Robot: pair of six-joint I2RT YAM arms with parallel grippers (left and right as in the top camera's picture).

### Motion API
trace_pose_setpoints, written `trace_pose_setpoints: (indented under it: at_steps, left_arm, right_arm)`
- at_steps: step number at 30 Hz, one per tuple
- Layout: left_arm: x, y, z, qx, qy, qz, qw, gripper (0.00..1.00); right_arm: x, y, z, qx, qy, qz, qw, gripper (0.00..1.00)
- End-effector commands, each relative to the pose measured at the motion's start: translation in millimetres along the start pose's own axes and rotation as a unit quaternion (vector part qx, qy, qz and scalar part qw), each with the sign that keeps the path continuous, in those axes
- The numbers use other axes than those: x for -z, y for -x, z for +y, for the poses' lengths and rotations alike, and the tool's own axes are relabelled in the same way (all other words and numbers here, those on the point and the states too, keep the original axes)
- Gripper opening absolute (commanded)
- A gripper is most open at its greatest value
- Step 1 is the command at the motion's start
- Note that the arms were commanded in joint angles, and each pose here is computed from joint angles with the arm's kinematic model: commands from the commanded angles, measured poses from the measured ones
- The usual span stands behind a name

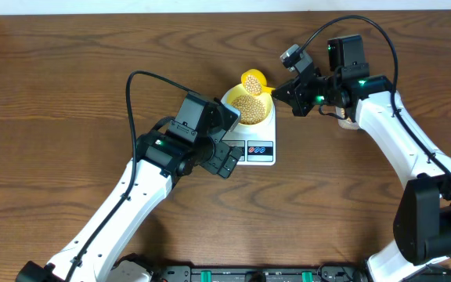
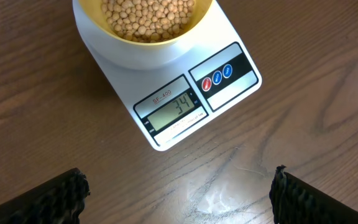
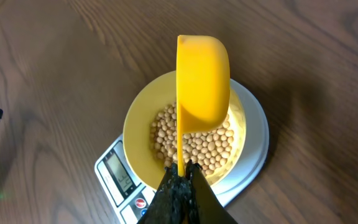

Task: Scoop item into bowl and weigh 50g on scale
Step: 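Tilt the scoop with the right gripper to pour soybeans into the bowl, then hold the scoop tilted over the bowl with the right gripper, shaking out beans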

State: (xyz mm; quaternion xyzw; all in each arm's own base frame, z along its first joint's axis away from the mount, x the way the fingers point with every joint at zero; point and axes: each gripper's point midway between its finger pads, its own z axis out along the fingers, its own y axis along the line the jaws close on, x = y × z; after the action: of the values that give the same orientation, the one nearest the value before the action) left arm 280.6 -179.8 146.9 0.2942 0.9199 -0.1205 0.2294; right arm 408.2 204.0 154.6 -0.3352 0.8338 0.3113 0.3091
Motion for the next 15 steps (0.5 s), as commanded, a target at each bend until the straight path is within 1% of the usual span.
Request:
trace_pose_setpoints:
  at_steps: [1, 4, 15]
  left_arm:
    - [-3.4, -5.4, 1.7, 0.004, 0.004, 0.008, 1.000, 0.96]
    - [-3.4, -5.4, 1.7, 0.004, 0.004, 0.008, 1.000, 0.96]
    - [-3.4, -5.4, 1.7, 0.004, 0.004, 0.008, 1.000, 0.96]
  right_arm:
    - [-4.8, -3.6, -2.0, 0.027, -0.007, 0.009, 1.000, 0.01]
    - [-7.4, -4.7, -2.2, 0.033, -0.016, 0.015, 0.999, 0.01]
    - [-17.0, -5.9, 15.5, 0.043, 0.001, 0.025, 0.999, 0.01]
